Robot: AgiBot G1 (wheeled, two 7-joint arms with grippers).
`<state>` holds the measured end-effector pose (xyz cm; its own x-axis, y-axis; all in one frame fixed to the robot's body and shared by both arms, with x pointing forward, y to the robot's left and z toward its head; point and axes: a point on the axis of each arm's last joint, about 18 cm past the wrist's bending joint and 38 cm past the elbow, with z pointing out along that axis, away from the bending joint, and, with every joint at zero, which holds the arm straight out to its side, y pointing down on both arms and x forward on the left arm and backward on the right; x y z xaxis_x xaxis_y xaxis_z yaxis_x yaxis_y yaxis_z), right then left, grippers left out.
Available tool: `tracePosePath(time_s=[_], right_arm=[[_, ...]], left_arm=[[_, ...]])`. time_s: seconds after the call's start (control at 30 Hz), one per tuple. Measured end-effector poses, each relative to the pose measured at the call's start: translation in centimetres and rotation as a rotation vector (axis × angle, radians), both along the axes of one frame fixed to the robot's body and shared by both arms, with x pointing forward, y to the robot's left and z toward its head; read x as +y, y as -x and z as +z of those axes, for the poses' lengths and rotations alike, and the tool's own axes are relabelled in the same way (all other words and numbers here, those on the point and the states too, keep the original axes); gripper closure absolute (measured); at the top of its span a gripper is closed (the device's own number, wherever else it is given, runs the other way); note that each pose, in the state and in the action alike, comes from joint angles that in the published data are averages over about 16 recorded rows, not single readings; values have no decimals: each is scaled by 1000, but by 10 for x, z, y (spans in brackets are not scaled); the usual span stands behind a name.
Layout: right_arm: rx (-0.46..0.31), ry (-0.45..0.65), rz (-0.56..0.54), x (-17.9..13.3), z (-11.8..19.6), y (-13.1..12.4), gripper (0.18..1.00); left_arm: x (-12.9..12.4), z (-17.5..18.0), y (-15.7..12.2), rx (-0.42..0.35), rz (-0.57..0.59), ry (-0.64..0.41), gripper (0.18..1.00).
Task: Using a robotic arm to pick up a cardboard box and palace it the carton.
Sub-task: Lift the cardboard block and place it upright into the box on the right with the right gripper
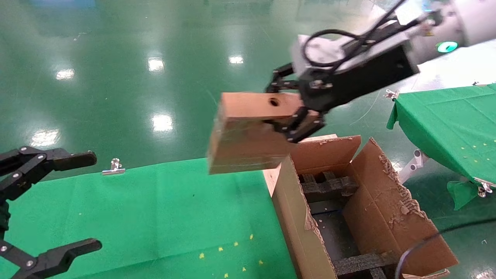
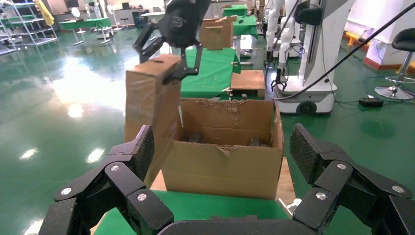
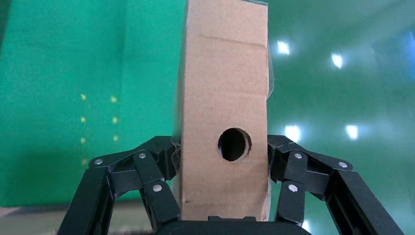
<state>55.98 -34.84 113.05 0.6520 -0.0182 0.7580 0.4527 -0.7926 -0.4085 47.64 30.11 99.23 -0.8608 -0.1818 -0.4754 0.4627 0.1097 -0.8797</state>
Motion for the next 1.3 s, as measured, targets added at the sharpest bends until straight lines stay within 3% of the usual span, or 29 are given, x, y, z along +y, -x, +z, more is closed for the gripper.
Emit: tracePosePath(time_s=[0.33,0.7,0.97,1.3], right_arm=[[-20,-27,-198,-93,-11,25,885],[14,-46,-406,-181,-51,50,887],[48,-70,-484,-213,-76,61,888],[60,-96,-512,-221,-84,62,890]], left_arm=[[0,0,0,0,0,0,183],[0,0,0,0,0,0,183],[0,0,0,0,0,0,183],[0,0,0,0,0,1,183]])
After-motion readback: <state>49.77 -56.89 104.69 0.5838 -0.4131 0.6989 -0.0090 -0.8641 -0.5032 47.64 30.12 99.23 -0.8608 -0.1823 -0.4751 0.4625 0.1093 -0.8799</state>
